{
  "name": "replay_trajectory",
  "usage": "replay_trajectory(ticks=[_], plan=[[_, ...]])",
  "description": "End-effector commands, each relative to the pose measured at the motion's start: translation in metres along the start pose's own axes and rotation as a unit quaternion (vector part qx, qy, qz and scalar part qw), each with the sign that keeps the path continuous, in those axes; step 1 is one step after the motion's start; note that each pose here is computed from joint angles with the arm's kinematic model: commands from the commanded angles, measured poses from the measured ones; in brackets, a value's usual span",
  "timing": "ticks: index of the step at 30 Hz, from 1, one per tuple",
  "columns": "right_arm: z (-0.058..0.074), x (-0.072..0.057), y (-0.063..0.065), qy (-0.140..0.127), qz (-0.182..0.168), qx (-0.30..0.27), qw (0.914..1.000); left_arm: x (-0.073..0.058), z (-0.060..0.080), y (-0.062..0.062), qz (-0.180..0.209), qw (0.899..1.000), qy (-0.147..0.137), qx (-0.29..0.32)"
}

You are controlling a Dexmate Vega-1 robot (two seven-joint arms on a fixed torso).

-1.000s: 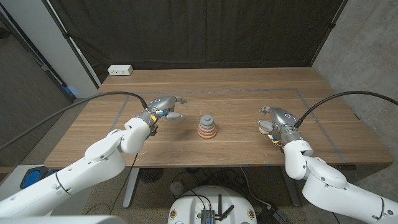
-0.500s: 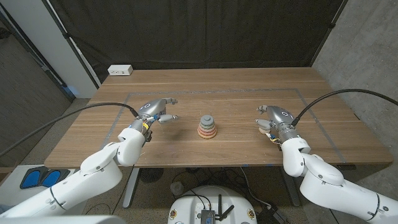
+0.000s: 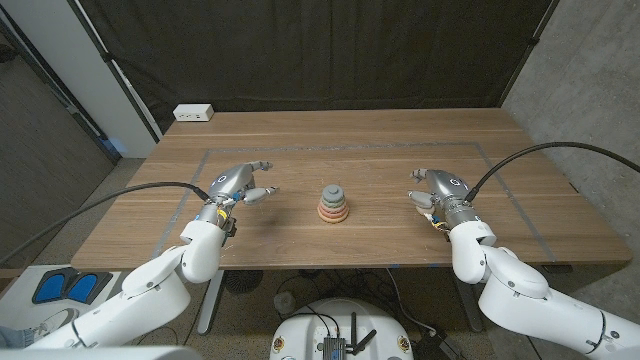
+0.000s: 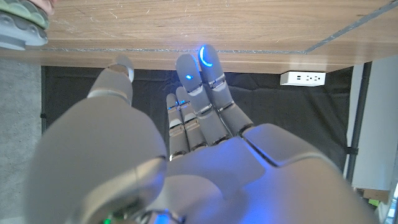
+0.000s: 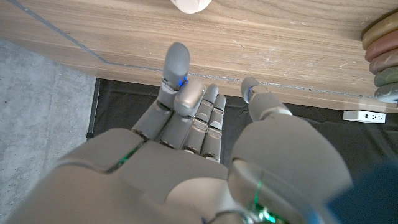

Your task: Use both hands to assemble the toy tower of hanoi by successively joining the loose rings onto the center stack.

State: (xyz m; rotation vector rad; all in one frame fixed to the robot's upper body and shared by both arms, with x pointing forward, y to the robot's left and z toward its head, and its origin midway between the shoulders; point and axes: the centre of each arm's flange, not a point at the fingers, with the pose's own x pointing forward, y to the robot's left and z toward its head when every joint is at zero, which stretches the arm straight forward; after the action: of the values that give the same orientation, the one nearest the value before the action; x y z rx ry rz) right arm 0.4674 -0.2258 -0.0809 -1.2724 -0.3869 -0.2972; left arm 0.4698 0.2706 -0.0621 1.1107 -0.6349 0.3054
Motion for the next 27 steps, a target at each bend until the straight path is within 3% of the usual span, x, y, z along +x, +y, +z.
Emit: replay_trajectory(ticks=[1, 4, 14, 27], plan=[[0.001, -0.007, 0.0, 0.013, -0.009, 0.002, 0.9999, -0.013, -0.018, -0.004, 0.02, 0.999, 0.029, -0.001], [0.002, -0.007, 0.001, 0.01, -0.007, 0.0, 0.9999, -0.016, -0.019, -0.003, 0.03, 0.998, 0.038, 0.028], [0.003, -0.004, 0.002, 0.007, 0.001, -0.008, 0.9999, -0.022, -0.022, -0.005, 0.031, 0.999, 0.035, 0.023], [-0.013, -0.006, -0.001, 0.023, 0.016, -0.015, 0.9995, -0.019, -0.018, -0.002, 0.047, 0.998, 0.029, 0.018]])
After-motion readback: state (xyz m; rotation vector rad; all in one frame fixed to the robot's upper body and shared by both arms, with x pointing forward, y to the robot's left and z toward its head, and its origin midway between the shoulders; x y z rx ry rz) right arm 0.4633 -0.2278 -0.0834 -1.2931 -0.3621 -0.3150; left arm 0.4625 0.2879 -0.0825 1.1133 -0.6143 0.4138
